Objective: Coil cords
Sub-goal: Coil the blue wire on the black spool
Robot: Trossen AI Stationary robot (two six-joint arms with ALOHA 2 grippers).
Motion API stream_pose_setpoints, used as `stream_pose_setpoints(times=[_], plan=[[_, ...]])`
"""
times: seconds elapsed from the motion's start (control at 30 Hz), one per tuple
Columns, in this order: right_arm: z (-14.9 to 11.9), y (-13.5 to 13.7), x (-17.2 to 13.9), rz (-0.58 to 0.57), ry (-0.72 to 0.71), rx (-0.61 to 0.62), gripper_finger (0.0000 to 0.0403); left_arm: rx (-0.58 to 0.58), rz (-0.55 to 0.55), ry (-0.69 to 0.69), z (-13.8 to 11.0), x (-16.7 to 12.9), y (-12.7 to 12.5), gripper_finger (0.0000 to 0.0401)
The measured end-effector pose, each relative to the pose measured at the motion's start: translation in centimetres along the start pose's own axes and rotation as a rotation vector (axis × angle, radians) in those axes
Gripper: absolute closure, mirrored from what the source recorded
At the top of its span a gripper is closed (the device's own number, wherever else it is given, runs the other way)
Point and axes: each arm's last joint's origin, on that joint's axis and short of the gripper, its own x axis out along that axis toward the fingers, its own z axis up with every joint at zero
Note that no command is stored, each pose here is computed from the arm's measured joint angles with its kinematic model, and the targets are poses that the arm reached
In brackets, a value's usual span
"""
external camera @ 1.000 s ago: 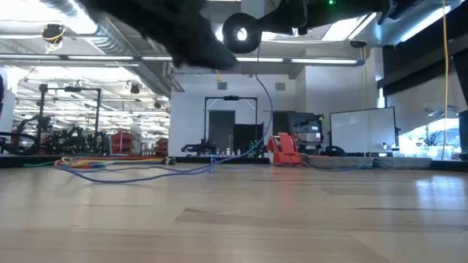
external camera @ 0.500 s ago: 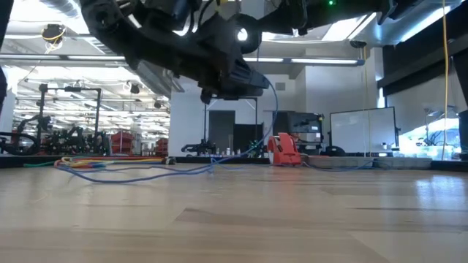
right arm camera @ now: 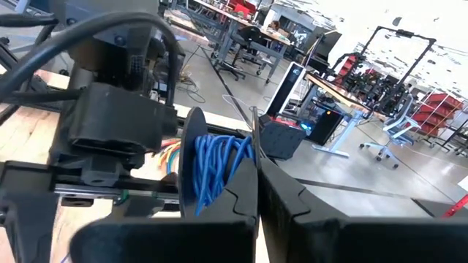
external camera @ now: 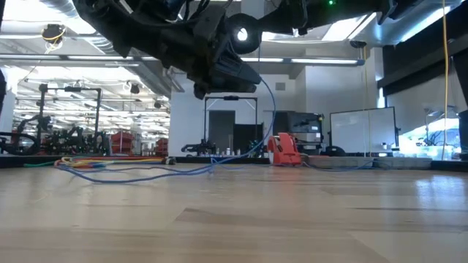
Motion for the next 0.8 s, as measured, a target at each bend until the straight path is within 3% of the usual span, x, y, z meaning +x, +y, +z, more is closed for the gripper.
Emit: stream_pose_setpoints(times=[0.23, 0.37, 0.8], plan=[[0.1, 0.0, 0.0, 0.0, -0.001, 0.0, 0.0399, -0.066, -0.014, -0.117, 0.7, 0.6, 0.2, 0.0272], [0.4, -0.1, 0.1, 0.003, 0.008, -0.003, 0.0399, -0.103, 0.02, -0.093, 0.0, 1.3, 0.9, 0.0272], [0.4, -0.1, 0.2, 0.007, 0.017, -0.004, 0.0398, -0.081, -0.007, -0.177, 0.3, 1.5, 0.4, 0.0273]])
